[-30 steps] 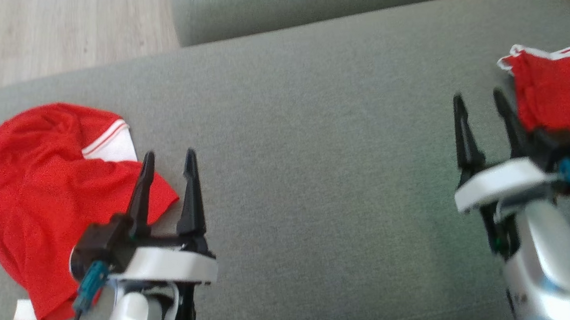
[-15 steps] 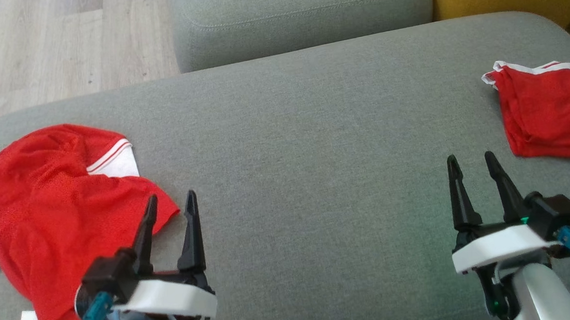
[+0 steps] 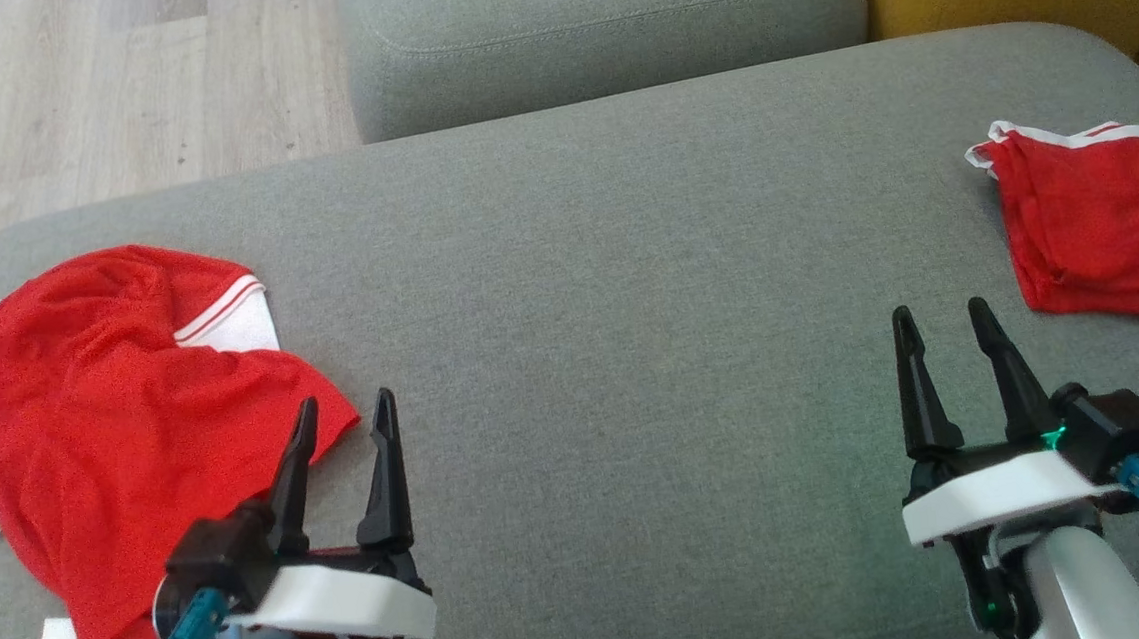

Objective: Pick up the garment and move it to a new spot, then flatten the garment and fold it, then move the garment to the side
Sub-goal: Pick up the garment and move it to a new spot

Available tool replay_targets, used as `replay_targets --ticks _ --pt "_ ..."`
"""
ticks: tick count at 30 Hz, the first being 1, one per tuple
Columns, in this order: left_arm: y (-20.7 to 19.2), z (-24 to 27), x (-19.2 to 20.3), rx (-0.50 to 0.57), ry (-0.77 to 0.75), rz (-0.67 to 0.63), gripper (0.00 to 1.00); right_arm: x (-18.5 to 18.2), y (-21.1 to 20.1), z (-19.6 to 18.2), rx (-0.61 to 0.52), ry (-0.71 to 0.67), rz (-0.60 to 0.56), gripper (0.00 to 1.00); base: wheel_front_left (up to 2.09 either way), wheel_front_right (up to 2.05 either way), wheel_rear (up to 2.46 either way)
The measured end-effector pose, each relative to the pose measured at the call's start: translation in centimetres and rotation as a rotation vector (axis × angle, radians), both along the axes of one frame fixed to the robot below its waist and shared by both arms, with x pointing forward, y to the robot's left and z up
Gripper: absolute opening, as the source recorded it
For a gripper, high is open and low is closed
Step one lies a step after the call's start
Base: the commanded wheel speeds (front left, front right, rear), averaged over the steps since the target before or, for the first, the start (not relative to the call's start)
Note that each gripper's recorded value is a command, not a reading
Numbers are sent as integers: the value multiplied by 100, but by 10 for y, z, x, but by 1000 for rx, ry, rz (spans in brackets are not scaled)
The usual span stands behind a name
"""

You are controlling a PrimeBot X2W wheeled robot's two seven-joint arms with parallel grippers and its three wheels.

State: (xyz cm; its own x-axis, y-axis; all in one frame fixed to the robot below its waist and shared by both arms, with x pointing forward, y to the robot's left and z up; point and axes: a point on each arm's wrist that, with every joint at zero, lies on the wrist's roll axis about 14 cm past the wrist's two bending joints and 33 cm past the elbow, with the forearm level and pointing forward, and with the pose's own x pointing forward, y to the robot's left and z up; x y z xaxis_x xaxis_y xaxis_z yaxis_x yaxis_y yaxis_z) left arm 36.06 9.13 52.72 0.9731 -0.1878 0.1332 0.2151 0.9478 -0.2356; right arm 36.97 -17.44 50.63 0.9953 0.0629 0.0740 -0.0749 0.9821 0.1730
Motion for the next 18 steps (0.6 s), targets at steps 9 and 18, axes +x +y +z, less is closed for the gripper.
replay_targets --ticks 9,18 --pt "1 2 -1 -1 -6 3 100 0 2 1 0 -3 6 100 0 0 0" --pt "21 2 -6 -15 -3 69 100 4 21 -7 0 20 62 100 0 0 0"
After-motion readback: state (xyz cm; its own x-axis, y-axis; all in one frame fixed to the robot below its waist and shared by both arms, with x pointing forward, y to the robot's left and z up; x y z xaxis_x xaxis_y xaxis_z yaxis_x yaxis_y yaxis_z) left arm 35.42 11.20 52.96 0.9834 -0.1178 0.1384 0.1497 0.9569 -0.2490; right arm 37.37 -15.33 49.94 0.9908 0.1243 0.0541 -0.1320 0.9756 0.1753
